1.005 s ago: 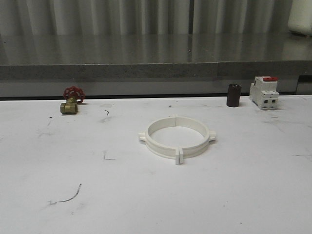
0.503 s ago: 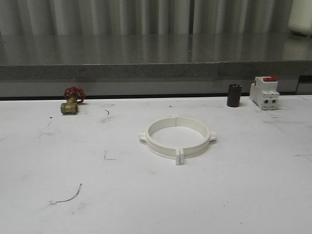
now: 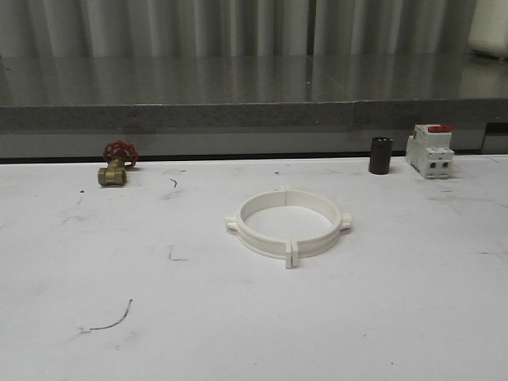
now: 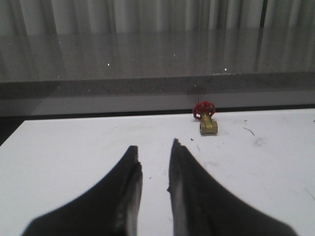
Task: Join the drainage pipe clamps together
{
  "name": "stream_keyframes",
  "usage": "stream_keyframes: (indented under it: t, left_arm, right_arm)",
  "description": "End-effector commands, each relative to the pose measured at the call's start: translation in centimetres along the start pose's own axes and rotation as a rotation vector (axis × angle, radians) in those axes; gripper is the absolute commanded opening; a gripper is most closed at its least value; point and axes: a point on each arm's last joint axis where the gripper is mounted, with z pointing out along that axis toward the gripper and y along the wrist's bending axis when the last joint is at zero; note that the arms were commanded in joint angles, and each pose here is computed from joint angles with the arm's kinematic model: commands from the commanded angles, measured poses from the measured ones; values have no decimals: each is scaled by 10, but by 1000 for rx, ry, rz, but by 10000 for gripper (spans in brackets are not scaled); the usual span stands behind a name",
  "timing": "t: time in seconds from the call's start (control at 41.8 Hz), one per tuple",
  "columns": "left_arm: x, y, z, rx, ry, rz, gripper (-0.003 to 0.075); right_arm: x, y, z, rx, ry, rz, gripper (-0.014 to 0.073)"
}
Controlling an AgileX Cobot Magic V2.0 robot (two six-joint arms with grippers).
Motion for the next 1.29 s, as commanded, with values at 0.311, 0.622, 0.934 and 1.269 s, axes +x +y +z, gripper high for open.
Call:
stream_keyframes:
  t: [0.311, 0.622, 0.934, 1.269]
  left_arm:
    - [2, -3, 1, 58, -151, -20, -20]
    - [7, -3, 2, 60, -125, -21, -20]
    - [6, -3, 2, 60, -128, -18, -20]
    - [6, -3, 2, 60, -128, -18, -20]
  right_arm:
    - [-13, 1, -5, -11, -95, -12, -118]
    - [-13, 1, -5, -11, -95, -12, -118]
    - [-13, 1, -5, -11, -95, -12, -118]
    - [-13, 1, -5, -11, -95, -12, -118]
